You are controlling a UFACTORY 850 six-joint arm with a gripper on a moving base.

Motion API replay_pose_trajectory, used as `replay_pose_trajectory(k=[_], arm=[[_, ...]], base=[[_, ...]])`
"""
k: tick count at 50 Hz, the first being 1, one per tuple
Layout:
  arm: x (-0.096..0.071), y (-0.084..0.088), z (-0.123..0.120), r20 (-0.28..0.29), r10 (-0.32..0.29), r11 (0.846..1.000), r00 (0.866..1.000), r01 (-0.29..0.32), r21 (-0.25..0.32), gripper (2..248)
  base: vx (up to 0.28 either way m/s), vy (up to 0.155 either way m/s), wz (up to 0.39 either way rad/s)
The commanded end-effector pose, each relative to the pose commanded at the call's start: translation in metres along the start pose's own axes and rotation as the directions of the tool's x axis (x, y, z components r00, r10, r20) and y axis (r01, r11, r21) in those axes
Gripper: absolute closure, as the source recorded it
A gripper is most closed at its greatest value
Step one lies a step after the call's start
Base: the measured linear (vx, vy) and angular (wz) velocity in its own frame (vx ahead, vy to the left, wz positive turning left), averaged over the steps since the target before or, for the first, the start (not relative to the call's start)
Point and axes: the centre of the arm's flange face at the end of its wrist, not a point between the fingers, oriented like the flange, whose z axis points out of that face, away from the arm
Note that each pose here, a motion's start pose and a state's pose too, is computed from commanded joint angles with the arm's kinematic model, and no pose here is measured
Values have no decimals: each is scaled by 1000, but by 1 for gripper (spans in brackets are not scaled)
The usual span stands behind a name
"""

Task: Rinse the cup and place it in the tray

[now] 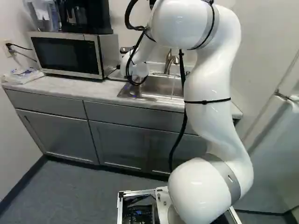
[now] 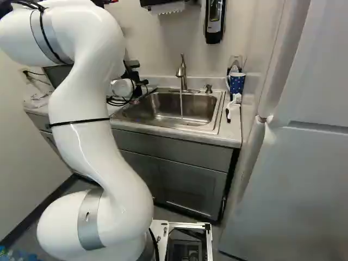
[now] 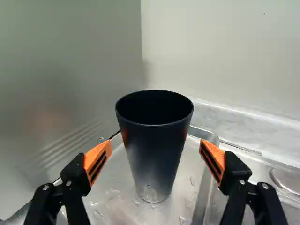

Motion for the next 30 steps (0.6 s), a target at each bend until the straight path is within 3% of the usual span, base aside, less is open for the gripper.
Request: replay_pose_trajectory(k=[21,30], arm=[[21,29,-22,-27,7,999,1000,-9,-43,3],[31,30,-27,-42,7,999,999,-9,-44,3]], base=[[0,0,0],[0,0,0]])
